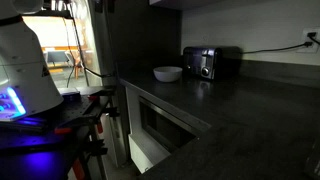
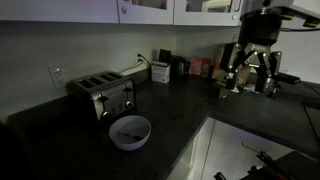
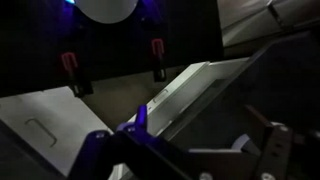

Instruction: Slide the white bowl slightly to the right.

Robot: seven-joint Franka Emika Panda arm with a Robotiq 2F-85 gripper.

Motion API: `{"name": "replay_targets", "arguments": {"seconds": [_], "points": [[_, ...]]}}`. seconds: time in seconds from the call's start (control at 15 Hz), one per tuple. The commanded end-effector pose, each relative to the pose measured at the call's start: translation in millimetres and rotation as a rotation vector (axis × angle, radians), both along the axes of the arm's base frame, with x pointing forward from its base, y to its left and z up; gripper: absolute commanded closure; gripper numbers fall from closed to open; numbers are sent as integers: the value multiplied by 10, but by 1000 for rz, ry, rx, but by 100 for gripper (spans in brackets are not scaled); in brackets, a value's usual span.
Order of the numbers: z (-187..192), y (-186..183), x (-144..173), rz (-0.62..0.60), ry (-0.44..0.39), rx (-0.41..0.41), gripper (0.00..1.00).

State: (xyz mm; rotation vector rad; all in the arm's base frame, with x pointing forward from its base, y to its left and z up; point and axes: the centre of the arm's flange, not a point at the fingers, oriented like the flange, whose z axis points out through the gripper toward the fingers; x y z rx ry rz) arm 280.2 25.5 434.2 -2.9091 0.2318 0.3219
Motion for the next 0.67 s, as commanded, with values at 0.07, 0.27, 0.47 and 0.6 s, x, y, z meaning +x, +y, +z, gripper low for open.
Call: {"name": "replay_targets", "arguments": {"seconds": [0.07, 0.27, 0.47, 0.6], "points": [[0, 0, 0, 0, 0, 0, 0], [0, 0, 0, 0, 0, 0, 0], [-93, 49, 181, 5, -23, 1, 0], [-234, 195, 473, 19, -93, 3, 0]]}}
